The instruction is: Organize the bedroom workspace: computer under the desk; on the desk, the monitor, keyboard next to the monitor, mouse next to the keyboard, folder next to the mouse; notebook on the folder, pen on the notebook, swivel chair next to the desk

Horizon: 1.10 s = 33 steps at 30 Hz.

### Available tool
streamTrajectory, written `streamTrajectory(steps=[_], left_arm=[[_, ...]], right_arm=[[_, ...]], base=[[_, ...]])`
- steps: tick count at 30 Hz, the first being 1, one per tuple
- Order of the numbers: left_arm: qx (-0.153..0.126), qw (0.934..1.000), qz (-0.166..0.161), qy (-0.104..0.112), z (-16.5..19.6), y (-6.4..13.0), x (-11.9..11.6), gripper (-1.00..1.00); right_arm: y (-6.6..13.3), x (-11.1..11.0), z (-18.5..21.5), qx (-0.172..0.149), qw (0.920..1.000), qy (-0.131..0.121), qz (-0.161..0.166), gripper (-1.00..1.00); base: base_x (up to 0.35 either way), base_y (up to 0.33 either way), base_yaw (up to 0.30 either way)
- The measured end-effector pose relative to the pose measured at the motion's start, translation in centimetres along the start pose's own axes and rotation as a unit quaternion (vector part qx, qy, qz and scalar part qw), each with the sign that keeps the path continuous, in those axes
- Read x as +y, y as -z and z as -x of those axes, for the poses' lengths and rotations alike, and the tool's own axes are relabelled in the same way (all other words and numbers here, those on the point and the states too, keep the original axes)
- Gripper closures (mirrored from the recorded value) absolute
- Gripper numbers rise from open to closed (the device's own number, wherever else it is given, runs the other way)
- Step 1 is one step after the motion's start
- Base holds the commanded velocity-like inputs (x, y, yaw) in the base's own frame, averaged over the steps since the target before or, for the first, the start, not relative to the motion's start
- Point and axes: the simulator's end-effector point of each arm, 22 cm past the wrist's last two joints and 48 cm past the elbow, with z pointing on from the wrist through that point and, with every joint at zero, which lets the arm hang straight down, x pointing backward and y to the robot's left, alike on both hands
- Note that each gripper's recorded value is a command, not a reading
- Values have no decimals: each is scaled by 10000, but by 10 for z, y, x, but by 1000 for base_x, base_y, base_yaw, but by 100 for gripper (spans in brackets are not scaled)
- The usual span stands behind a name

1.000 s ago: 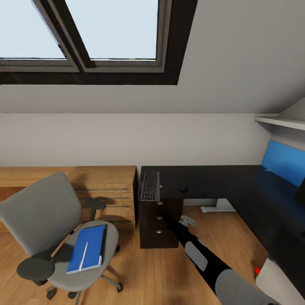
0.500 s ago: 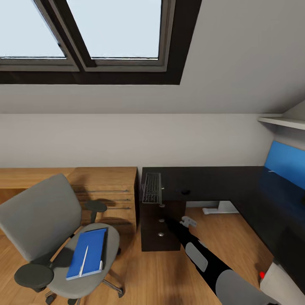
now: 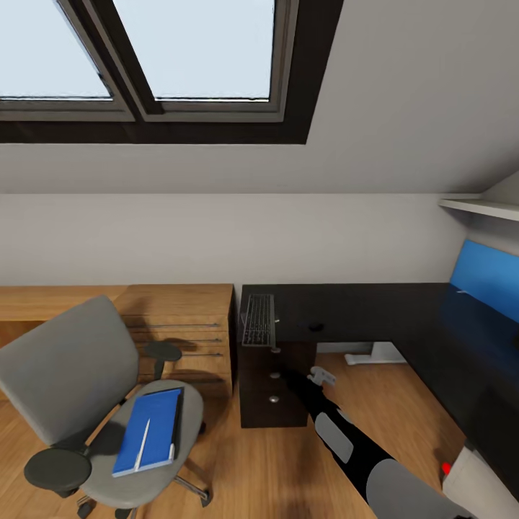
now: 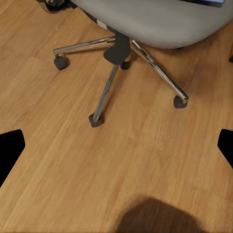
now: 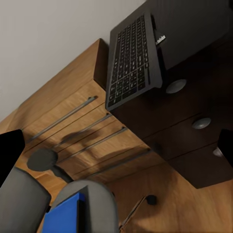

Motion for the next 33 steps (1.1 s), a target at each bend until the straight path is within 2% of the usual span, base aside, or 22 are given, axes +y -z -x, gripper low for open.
streamTrajectory(steps=[12, 33], left_arm=[[7, 10000, -10, 3, -1, 0, -1, -100], [4, 10000, -1, 1, -1, 0, -1, -100]], right_arm=[[0, -1, 2, -36, 10000, 7, -4, -100], [0, -3, 2, -34, 10000, -5, -21, -100]], base=[[223, 0, 0], [13, 0, 0]])
